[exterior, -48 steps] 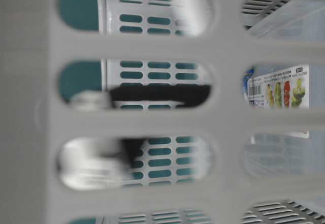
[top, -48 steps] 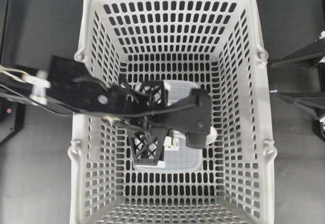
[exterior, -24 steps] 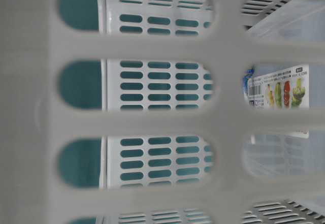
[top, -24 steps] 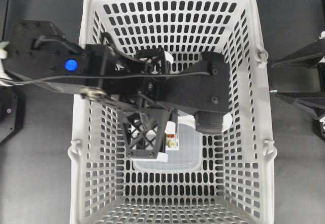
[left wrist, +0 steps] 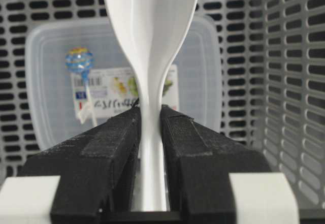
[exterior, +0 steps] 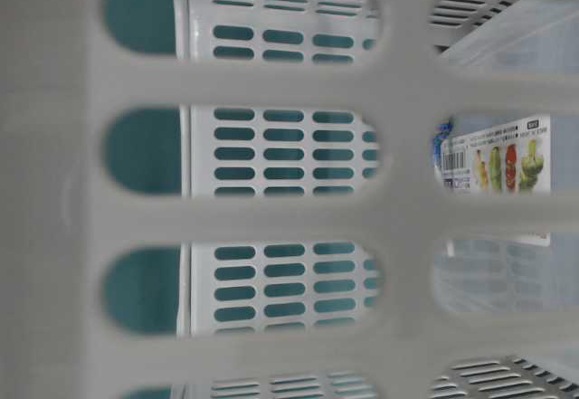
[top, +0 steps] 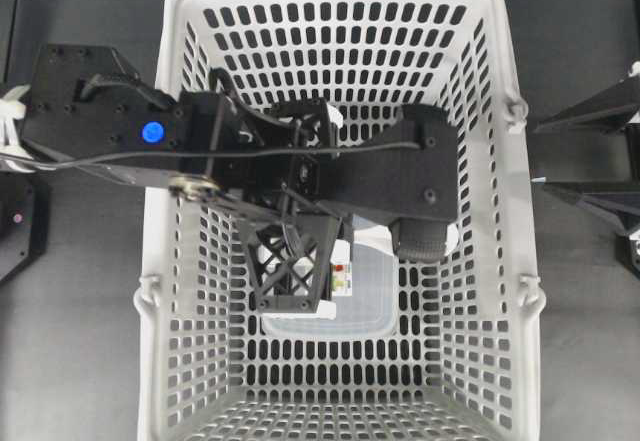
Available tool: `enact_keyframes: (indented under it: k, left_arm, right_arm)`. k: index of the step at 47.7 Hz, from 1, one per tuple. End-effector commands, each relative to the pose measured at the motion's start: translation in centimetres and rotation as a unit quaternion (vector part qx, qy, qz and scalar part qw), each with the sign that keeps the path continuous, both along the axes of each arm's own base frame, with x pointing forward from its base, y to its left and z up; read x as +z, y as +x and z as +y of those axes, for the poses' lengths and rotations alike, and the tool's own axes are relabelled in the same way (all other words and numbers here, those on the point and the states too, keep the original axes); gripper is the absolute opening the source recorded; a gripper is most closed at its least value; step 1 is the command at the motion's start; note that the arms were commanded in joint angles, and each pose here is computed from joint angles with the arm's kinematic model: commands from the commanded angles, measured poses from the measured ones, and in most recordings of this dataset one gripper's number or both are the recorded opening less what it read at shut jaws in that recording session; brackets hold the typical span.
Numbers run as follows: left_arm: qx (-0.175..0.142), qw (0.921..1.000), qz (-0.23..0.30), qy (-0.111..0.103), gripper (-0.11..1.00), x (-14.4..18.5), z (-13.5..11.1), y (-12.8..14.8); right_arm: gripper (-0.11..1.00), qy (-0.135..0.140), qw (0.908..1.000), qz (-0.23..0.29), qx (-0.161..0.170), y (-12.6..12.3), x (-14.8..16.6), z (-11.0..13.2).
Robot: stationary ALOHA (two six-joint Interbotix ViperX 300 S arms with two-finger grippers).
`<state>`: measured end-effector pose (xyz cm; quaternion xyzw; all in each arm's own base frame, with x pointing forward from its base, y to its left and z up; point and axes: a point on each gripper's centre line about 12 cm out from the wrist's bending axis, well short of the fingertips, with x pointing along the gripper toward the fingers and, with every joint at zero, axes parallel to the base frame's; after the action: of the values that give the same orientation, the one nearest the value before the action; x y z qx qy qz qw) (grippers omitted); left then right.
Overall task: Pick up the chinese spoon from the shopping basket with the left arm.
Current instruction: 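Lift the held white spoon upward with the left gripper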
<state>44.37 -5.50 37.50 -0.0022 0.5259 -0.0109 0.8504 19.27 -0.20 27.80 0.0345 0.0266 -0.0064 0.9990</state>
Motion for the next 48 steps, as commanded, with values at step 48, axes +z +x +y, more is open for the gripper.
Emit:
enact_keyframes:
  k: [48]
  left_arm:
    - [0.008,0.9998,-0.018,-0.003,0.12,1.27,0.35,-0.15]
  right_arm:
    - [0.69,0.001,0.9999,-0.012,0.0,0.0,0.52,0.0]
